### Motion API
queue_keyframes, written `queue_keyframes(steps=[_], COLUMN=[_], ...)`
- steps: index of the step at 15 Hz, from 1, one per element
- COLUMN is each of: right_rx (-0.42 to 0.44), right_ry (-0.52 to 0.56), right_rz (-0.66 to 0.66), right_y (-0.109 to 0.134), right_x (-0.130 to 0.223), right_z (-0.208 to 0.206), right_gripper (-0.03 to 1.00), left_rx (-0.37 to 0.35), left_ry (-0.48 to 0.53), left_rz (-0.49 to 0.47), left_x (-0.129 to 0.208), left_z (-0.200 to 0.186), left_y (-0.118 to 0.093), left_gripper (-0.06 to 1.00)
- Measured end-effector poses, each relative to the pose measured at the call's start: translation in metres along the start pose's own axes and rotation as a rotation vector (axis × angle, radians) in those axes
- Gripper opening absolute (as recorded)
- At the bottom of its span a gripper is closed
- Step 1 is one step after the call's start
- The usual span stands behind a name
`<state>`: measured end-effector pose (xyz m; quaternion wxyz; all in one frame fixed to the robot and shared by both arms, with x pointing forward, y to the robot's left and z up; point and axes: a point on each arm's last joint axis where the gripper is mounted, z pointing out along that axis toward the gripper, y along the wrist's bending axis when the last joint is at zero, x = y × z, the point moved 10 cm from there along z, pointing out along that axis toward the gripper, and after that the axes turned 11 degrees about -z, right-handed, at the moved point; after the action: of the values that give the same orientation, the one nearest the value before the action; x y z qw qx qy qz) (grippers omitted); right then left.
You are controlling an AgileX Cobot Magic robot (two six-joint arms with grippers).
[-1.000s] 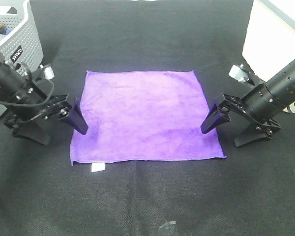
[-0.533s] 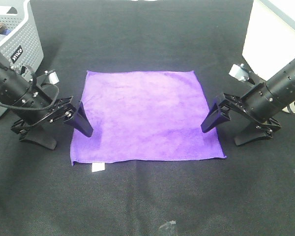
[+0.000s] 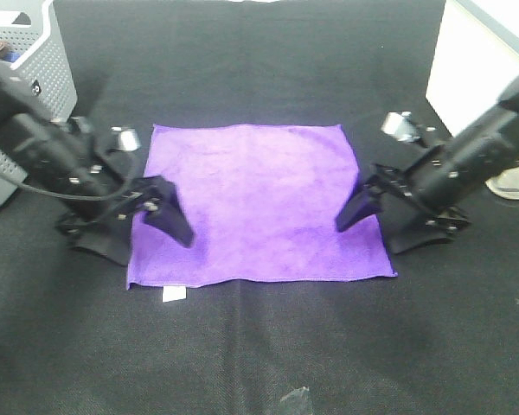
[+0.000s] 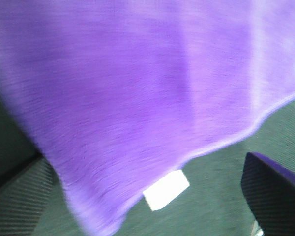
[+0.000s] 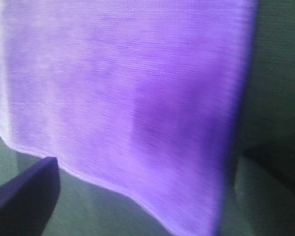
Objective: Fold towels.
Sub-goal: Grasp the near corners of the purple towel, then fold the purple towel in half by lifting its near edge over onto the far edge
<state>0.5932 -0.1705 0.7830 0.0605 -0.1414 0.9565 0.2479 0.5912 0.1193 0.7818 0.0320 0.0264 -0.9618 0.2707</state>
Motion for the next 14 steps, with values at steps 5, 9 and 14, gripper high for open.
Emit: queue_keyframes(steps=[5,9,14], right_rx=[0.013,0.028,-0.024], right_ry=[0.005,0.033,0.107], right_rz=[-0.029,-0.050,-0.018], right_y=[0.008,0.004,0.014], right_x=[-0.003,0.003,0.018], right_z=[0.013,0.018,0.018], right_gripper=[0.56,0.14,0.00], left_rx=[0.004,-0.015,-0.068], left_ry=[0.017,-0.002,0.001], left_rz=[-0.012,-0.023,0.061], left_x=[0.000,-0.004,0.001], left_z=[0.016,0.022,0.015], left_y=[-0.013,-0.005,-0.004], left_gripper=[0.63,0.05,0.01])
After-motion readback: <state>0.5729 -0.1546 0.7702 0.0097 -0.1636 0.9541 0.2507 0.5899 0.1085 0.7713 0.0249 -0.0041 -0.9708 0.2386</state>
